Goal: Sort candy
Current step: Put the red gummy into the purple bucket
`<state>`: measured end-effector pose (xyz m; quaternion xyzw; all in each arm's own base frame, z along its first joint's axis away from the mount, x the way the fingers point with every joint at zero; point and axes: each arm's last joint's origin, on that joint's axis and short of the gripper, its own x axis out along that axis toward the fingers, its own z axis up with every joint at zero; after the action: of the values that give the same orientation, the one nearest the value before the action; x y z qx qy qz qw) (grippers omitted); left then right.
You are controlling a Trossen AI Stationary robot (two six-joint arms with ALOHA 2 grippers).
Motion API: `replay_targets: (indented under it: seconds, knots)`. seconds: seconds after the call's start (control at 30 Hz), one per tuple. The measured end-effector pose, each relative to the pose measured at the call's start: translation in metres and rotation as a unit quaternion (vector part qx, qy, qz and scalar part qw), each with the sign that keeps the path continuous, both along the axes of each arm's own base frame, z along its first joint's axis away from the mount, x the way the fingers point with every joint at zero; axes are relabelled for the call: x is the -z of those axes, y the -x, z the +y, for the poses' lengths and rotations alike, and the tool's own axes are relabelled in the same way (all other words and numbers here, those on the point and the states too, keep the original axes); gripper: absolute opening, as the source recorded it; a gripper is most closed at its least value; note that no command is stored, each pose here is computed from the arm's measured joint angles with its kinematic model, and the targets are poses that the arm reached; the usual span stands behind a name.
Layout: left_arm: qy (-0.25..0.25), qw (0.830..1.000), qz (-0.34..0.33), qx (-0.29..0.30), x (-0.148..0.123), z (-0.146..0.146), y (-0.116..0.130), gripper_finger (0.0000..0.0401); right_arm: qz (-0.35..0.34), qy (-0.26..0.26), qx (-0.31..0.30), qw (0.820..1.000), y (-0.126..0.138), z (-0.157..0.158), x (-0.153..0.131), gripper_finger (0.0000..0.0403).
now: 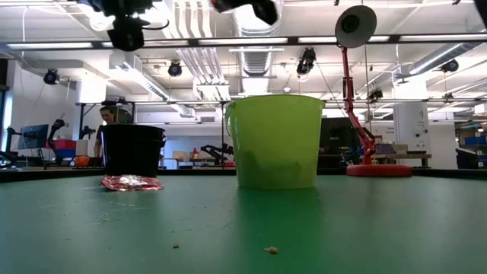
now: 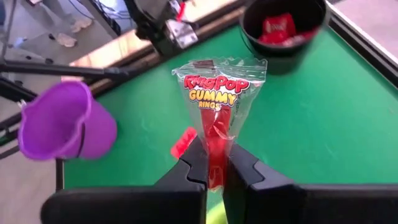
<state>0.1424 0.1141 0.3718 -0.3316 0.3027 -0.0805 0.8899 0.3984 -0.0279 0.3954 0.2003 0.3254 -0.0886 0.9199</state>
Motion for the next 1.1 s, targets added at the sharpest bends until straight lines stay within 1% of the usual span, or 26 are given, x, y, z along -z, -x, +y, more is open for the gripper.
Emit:
replay_targets:
  seconds: [0.2, 0.3, 0.37, 0.5, 0.67, 1.1]
  knots:
    - [-0.014, 1.0, -0.02, -0.006, -0.003, 0.004, -0.004, 0.0172, -0.023, 0.019, -0.016, 0.999, -0.035, -0.002, -0.002, 0.0012]
    - [-0.025, 0.999, -0.031, -0.005, -0.004, 0.006, -0.005, 0.0172, -0.048, 0.026, -0.016, 0.998, -0.048, -0.005, -0.009, 0.0012]
    - [-0.031, 0.999, -0.04, -0.003, -0.006, 0.007, -0.007, 0.0172, -0.071, 0.026, -0.016, 0.997, -0.055, -0.007, -0.008, 0.0012]
    - [-0.026, 0.998, -0.062, 0.013, -0.007, 0.008, -0.011, 0.0172, -0.073, 0.016, -0.016, 0.997, -0.057, -0.013, -0.003, 0.0012]
    - [-0.025, 0.997, -0.064, 0.017, -0.004, 0.013, -0.021, 0.0172, -0.076, 0.016, -0.009, 0.997, -0.058, -0.017, -0.004, 0.0012]
    - [-0.052, 0.993, -0.091, 0.06, -0.002, 0.011, -0.05, 0.0172, -0.071, 0.011, 0.013, 0.997, -0.055, -0.034, -0.003, 0.0012]
